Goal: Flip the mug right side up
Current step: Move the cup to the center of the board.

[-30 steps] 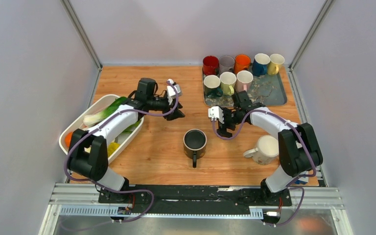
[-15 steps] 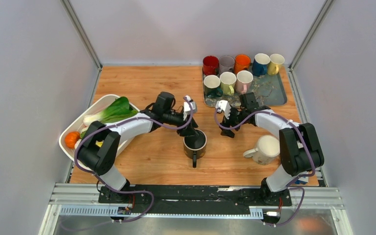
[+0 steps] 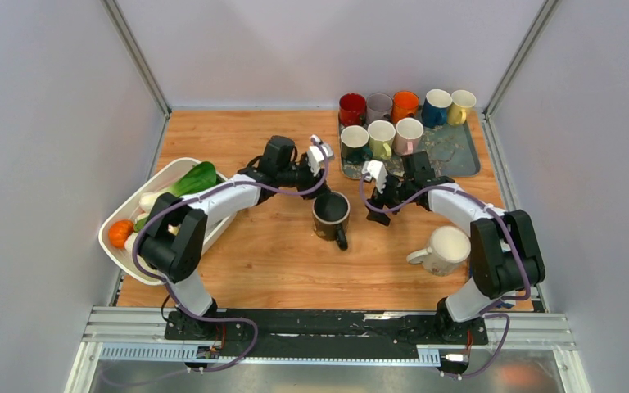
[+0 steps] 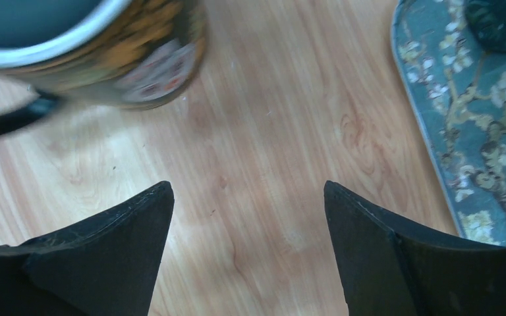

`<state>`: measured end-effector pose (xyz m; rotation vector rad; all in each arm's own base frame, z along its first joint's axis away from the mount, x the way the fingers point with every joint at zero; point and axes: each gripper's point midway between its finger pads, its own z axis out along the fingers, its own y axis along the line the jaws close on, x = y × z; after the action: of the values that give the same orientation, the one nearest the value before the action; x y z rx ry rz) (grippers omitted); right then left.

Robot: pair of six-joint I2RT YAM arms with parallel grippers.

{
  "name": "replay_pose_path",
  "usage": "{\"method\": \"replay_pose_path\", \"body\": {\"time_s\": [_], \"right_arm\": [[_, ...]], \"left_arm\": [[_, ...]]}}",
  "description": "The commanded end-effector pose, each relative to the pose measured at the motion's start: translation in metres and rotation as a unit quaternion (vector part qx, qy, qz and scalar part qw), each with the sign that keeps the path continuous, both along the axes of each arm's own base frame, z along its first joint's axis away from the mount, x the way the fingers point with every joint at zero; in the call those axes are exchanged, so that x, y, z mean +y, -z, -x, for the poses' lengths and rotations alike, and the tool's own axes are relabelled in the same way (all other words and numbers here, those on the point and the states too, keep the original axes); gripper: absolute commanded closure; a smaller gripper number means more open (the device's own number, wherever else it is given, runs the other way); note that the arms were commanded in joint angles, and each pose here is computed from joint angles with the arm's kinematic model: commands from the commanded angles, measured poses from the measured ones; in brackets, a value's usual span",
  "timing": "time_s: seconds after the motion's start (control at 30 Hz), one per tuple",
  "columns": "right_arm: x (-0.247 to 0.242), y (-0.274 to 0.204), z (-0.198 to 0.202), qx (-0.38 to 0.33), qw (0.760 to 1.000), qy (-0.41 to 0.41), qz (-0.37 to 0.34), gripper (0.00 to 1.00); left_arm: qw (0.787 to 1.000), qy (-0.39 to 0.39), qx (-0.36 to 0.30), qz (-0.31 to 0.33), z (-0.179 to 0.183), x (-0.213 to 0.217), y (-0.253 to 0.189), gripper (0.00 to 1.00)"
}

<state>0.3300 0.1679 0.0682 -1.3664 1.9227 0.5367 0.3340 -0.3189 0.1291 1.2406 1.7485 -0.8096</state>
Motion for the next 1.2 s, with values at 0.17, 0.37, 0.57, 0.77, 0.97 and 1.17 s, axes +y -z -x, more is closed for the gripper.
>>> {"method": "replay_pose_path", "body": {"time_s": [0.17,0.37,0.57,0.77,0.97,1.17], "right_arm": [[0.026,-0.053,-0.048,-0.05,0.997,0.003,-0.066,0.11],[0.055,-0.055,-0.045,-0.074,0.993,-0.066,-0.069,0.09],[0.076,-0.067,-0.075,-0.11,0.988,-0.09,-0.066,0.09],[0.091,-0.077,-0.108,-0.148,0.981,-0.111,-0.064,0.09],[0.115,-0.065,-0.118,-0.163,0.968,-0.184,-0.051,0.08],[0.137,-0.048,-0.119,-0.158,0.961,-0.221,-0.051,0.08]], "left_arm": [[0.973,-0.229,-0.01,-0.019,-0.095,0.081,-0.007,0.56],[0.98,-0.199,-0.004,0.024,-0.089,0.068,-0.021,0.52],[0.98,-0.2,0.003,0.017,-0.091,0.068,-0.013,0.52],[0.985,-0.167,-0.031,-0.029,-0.072,0.083,-0.013,0.52],[0.981,-0.152,-0.07,-0.102,-0.059,0.116,-0.007,0.53],[0.966,-0.207,-0.111,-0.106,-0.082,0.146,-0.039,0.5]]}}
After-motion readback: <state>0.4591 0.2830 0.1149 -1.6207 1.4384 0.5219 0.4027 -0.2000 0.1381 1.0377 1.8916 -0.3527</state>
